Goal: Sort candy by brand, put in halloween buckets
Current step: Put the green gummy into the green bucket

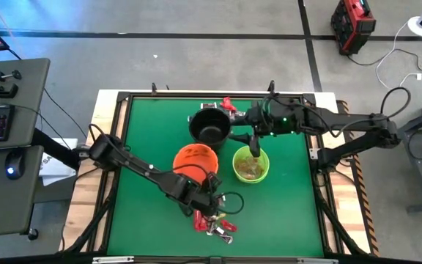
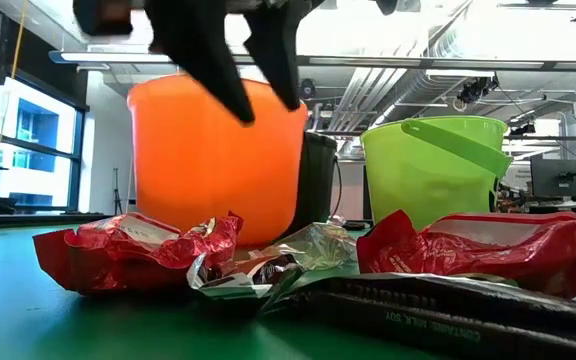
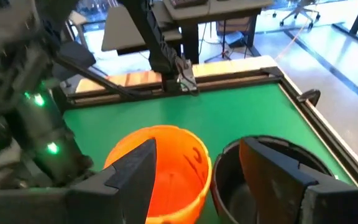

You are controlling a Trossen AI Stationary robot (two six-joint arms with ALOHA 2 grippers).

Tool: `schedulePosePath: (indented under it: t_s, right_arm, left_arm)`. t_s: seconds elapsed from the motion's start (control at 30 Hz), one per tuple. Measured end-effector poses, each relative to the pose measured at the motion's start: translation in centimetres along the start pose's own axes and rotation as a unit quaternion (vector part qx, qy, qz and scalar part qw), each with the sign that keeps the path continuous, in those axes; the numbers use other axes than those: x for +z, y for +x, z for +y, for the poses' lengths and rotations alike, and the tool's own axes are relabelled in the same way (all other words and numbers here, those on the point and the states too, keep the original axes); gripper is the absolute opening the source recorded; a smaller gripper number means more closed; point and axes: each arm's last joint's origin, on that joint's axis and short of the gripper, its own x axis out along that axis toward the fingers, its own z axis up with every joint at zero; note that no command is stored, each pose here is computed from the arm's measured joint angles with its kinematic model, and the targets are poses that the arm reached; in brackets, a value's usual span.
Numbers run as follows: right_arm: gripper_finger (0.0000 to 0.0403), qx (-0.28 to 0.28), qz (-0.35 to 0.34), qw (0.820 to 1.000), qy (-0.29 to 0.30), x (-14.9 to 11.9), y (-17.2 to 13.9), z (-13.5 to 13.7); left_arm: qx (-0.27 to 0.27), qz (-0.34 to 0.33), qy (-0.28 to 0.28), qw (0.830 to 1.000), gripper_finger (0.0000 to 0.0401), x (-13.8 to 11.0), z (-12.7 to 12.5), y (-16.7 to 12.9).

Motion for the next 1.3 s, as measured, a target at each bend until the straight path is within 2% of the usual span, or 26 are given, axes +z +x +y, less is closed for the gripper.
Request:
schedulePosePath:
  t_s: [0.13,0.2,0.47,0.7,0.77,1.13,1.3]
  right_arm:
    - [0.0224,-0.001,0.009,1.0,0.0,-0.2,-0.1,0.0]
    - [0.0224,-0.001,0.015,1.0,0.0,-0.3,-0.1,0.0]
    - [0.0224,-0.004,0.039,0.999,0.009,-0.7,-0.1,-0.1]
    - [0.0224,-0.005,0.048,0.999,0.024,-0.9,-0.1,-0.1]
    - [0.0224,-0.006,0.051,0.998,0.026,-1.0,-0.1,-0.1]
    - [0.0224,-0.008,0.055,0.997,0.047,-1.1,-0.1,-0.1]
    - [0.0224,-0.008,0.056,0.997,0.05,-1.1,-0.1,-0.1]
  left_arm:
    - [-0.085,-0.089,-0.024,0.992,0.0204,1.2,0.1,-0.8]
    - [-0.099,-0.105,-0.024,0.989,0.0204,1.6,-0.2,-0.5]
    - [-0.08,-0.127,-0.03,0.988,0.0204,2.8,-0.3,2.6]
    - [-0.072,-0.098,0.076,0.99,0.0204,2.9,-1.4,5.5]
    - [-0.069,-0.096,0.087,0.989,0.0204,2.9,-1.6,6.0]
    - [-0.048,-0.043,0.093,0.994,0.0204,2.0,-1.3,8.1]
    - [-0.047,-0.043,0.084,0.994,0.0204,1.8,-0.8,8.5]
